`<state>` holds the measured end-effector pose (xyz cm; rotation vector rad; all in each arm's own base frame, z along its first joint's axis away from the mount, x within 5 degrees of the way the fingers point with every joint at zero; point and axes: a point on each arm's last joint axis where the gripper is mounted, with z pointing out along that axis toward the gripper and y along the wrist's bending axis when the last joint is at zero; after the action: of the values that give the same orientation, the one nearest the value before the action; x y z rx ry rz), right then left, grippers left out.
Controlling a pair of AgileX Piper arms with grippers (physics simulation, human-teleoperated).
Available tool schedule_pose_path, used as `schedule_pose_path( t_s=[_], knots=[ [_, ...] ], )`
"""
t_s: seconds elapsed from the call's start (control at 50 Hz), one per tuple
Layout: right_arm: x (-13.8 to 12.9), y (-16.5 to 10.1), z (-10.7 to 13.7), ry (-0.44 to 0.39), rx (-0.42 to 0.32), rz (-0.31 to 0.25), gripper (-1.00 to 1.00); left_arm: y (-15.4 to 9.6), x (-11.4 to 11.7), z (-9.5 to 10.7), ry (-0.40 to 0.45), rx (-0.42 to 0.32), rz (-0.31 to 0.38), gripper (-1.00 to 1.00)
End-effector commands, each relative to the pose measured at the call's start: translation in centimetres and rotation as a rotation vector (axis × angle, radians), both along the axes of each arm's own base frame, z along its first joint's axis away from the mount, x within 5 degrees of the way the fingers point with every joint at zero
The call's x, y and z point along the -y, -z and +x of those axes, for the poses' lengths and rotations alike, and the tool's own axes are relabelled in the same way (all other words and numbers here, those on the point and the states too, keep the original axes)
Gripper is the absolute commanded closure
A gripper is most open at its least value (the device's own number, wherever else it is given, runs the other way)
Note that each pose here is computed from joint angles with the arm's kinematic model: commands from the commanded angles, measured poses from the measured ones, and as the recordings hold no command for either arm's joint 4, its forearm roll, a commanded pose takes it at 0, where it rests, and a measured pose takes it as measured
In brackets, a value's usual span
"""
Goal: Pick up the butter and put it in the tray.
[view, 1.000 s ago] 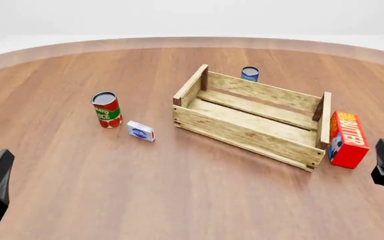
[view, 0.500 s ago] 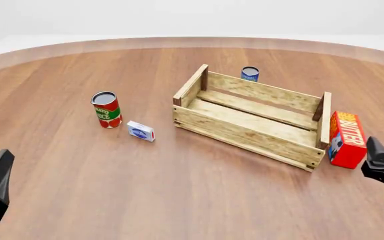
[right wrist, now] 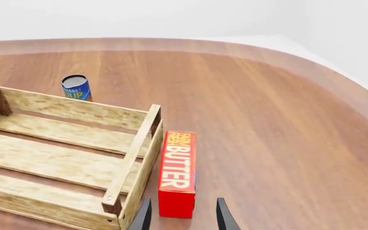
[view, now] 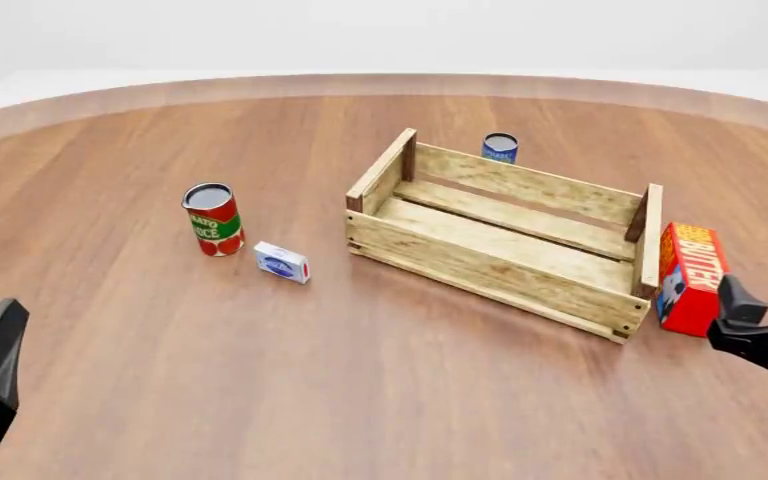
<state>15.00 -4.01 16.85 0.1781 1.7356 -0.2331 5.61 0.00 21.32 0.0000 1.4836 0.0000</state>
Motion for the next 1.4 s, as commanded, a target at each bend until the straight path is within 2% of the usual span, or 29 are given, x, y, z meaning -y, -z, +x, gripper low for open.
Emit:
schedule_pose_path(
  t_s=[0.02, 1.4],
  knots=[
    [0.1, 0.8, 0.6, -0.001, -0.004, 0.005, -1.0, 0.0, 0.0, 0.0, 0.0, 0.0, 0.0, -1.0],
    [0.9, 3.8, 4.8, -0.023, -0.081, -0.002, -1.0, 0.0, 0.0, 0.0, 0.0, 0.0, 0.0, -1.0]
  ],
)
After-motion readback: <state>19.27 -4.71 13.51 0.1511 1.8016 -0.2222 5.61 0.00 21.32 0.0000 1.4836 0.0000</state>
